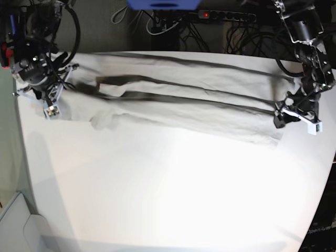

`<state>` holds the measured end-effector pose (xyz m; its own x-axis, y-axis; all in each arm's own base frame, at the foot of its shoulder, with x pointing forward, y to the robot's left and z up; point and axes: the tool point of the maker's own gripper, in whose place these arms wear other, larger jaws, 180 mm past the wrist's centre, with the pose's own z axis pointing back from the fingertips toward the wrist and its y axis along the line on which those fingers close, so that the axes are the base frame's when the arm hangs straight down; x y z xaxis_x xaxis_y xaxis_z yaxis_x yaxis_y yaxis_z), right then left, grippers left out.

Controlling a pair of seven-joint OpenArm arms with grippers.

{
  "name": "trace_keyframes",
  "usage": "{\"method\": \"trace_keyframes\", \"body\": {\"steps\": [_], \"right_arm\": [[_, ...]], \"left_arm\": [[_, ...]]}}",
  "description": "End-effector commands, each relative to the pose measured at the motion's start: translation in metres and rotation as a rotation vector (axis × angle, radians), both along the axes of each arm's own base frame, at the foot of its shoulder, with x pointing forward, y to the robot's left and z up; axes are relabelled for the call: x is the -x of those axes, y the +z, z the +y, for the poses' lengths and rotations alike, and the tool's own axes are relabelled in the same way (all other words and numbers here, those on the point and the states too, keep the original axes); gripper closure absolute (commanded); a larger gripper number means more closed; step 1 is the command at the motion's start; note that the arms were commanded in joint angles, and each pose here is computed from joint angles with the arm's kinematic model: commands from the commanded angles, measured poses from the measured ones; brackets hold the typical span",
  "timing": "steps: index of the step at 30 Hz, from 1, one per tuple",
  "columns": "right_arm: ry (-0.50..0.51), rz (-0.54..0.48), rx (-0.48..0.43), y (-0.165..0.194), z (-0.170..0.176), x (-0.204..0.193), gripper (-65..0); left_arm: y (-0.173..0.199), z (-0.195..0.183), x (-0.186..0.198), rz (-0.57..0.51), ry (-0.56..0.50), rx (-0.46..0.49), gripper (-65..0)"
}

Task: Layout the t-shirt on the table in an organized manner, then fold the t-shirt properly
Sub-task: 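Grasp the sleeve flap with the right gripper and tuck it onto the strip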

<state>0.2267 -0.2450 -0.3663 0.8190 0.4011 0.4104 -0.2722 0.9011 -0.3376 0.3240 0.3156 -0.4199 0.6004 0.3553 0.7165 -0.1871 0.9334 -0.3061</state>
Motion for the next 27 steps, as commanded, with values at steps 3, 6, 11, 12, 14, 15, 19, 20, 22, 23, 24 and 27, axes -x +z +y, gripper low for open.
{"method": "trace_keyframes", "body": {"steps": [3, 6, 11, 12, 14, 15, 19, 20, 22, 23, 24, 27], "right_arm": [[0.008, -0.045, -0.033, 0.002, 0.011, -0.003, 0.0], [0.004, -0.035, -0.055, -0.004, 0.017, 0.002, 0.0], [-0.006, 0.015, -0.083, -0.021, 0.021, 0.011, 0.0], [-0.007, 0.032, -0.087, -0.026, 0.021, 0.015, -0.3], [-0.010, 0.055, -0.094, -0.033, 0.020, 0.019, -3.5], [-0.015, 0.064, -0.094, -0.035, 0.019, 0.020, -5.8], [-0.015, 0.094, -0.088, -0.042, 0.014, 0.029, -18.8], [-0.015, 0.095, -0.086, -0.042, 0.014, 0.029, -21.4], [-0.014, 0.096, -0.083, -0.042, 0.013, 0.030, -25.7], [-0.014, 0.096, -0.084, -0.041, 0.013, 0.030, -27.1], [-0.013, 0.096, -0.083, -0.041, 0.012, 0.030, -28.2], [-0.013, 0.094, -0.083, -0.041, 0.012, 0.029, -28.7]], "left_arm": [[-0.005, 0.005, 0.008, 0.056, -0.007, -0.020, -43.3], [-0.006, 0.005, 0.008, 0.057, -0.007, -0.020, -43.3], [-0.006, 0.005, 0.009, 0.060, -0.008, -0.020, -43.4], [-0.008, 0.005, 0.010, 0.063, -0.008, -0.018, -43.4], [-0.011, 0.004, 0.016, 0.074, -0.008, -0.016, -43.4], [-0.012, 0.004, 0.017, 0.076, -0.008, -0.016, -43.4], [-0.013, 0.004, 0.018, 0.078, -0.009, -0.016, -43.5], [-0.013, 0.004, 0.018, 0.079, -0.011, -0.016, -43.5], [-0.015, 0.001, 0.022, 0.081, -0.033, -0.015, -45.2], [-0.014, -0.002, 0.021, 0.074, -0.056, -0.013, -47.9], [-0.013, -0.006, 0.021, 0.067, -0.079, -0.013, -51.4], [-0.013, -0.014, 0.022, 0.058, -0.132, -0.011, -62.9]]}}
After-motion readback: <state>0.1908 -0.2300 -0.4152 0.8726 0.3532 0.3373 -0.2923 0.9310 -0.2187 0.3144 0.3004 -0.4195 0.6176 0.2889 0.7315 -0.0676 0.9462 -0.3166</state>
